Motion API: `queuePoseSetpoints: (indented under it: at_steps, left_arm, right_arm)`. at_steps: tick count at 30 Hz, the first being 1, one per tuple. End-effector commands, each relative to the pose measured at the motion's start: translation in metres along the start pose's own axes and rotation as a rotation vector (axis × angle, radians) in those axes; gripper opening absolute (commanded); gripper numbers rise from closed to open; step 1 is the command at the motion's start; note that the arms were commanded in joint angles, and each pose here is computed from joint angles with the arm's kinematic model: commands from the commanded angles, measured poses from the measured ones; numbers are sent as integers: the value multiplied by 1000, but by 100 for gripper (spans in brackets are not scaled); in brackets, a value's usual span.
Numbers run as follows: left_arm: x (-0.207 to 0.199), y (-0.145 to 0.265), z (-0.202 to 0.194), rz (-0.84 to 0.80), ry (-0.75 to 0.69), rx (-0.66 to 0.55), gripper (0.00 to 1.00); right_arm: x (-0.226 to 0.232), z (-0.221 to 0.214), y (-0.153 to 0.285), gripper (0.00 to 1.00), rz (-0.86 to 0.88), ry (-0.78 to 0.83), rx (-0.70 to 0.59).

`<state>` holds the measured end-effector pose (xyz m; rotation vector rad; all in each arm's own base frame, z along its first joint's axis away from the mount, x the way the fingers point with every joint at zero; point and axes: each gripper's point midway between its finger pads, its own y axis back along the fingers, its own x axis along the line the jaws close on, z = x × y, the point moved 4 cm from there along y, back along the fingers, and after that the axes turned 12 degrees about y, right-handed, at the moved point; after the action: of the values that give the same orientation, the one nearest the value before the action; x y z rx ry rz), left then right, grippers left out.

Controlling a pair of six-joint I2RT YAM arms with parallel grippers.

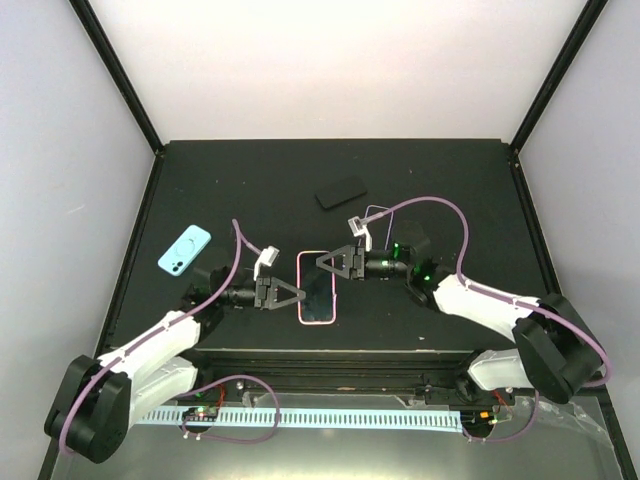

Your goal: Put the phone into the phone case

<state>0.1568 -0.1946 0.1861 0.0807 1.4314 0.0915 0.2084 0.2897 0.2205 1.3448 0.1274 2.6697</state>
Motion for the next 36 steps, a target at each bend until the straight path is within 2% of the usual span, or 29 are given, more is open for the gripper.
queuePoseSetpoints:
  at_steps: [1, 12, 15, 18, 19, 24, 29, 33, 36]
  left_arm:
    - [-19, -1, -5, -42, -65, 36, 2]
    - [0, 1, 3, 164, -7, 6, 1]
    - [11, 1, 5, 237, 28, 1, 2]
    - [14, 1, 5, 243, 44, -1, 1]
    - [13, 0, 6, 233, 46, -3, 2]
    - [-1, 0, 13, 170, 29, -46, 2]
    - [-12, 0, 29, 163, 2, -132, 2]
    - [-27, 0, 40, 116, -27, -181, 1]
    - [-35, 0, 47, 99, -52, -214, 2]
  right_arm:
    - [-1, 10, 2, 53, -9, 25, -10]
    - [1, 18, 13, 3, -38, 77, -46]
    - [2, 17, 14, 1, -40, 90, -40]
    - [-1, 15, 15, 1, -61, 97, -26]
    - [-2, 13, 15, 4, -65, 92, -18]
    - [-7, 1, 19, 37, -74, 69, -1]
    - [-18, -22, 23, 65, -76, 28, 24]
    - [-18, -37, 25, 75, -33, -13, 35]
    - [-18, -46, 25, 77, -32, -30, 42]
